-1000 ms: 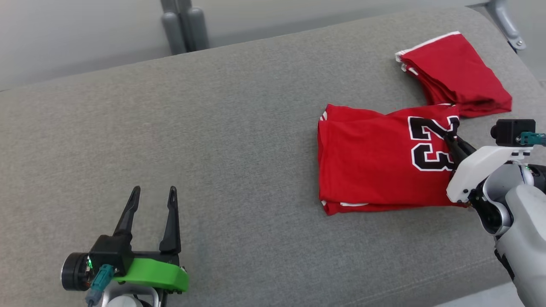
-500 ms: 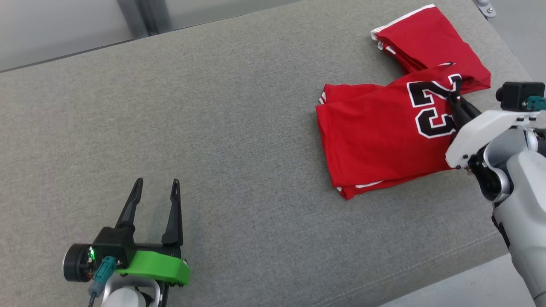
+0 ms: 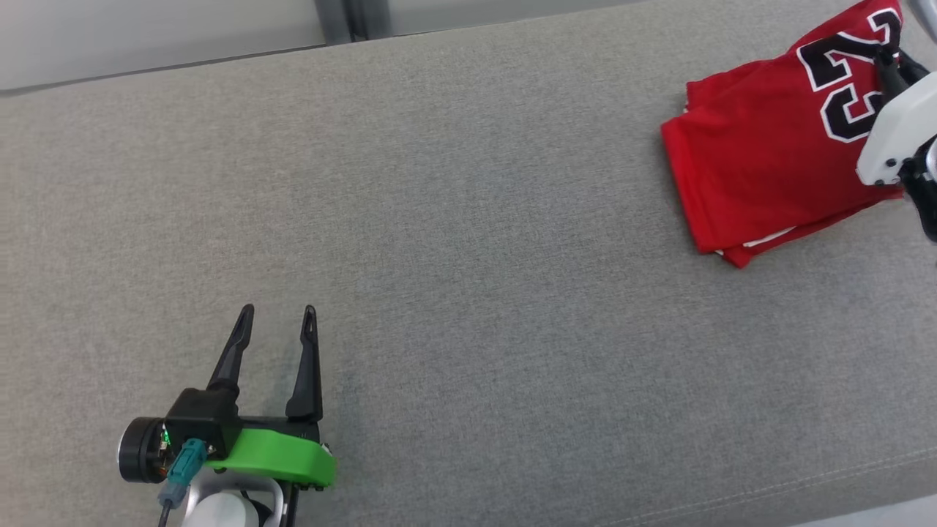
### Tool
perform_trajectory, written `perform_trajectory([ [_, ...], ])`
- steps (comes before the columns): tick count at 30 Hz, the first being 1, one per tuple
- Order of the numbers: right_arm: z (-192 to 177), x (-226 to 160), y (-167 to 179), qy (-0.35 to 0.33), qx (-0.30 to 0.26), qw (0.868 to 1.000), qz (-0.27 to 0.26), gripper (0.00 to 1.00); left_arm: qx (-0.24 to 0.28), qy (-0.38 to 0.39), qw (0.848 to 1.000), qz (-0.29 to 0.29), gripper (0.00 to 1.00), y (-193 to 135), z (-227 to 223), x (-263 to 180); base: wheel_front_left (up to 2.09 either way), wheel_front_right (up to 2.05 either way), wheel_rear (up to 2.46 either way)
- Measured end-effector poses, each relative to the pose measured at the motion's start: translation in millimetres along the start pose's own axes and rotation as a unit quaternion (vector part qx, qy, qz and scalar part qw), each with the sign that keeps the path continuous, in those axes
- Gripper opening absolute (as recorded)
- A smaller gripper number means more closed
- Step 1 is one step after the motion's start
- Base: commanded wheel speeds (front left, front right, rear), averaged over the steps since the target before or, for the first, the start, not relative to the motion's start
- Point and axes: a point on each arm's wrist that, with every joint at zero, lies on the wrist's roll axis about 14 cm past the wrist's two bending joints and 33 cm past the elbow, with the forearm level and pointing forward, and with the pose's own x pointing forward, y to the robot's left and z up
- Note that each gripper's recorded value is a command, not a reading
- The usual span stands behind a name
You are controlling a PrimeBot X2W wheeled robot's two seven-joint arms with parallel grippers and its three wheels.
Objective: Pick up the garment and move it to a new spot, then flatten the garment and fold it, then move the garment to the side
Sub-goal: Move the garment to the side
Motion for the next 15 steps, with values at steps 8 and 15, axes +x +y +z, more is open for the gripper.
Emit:
perform_trajectory([
  [8, 7, 22, -22, 0.03, -0.08, 0.996, -0.022, 0.0, 0.002, 0.007, 1.0, 0.015, 1.0, 11, -5, -7, 0.0, 0.0, 0.0],
  [15, 3, 36, -62, 0.058, -0.138, 0.986, -0.067, 0.0, 0.005, 0.022, 1.0, 0.02, 1.0, 19, -16, -7, 0.0, 0.0, 0.0],
])
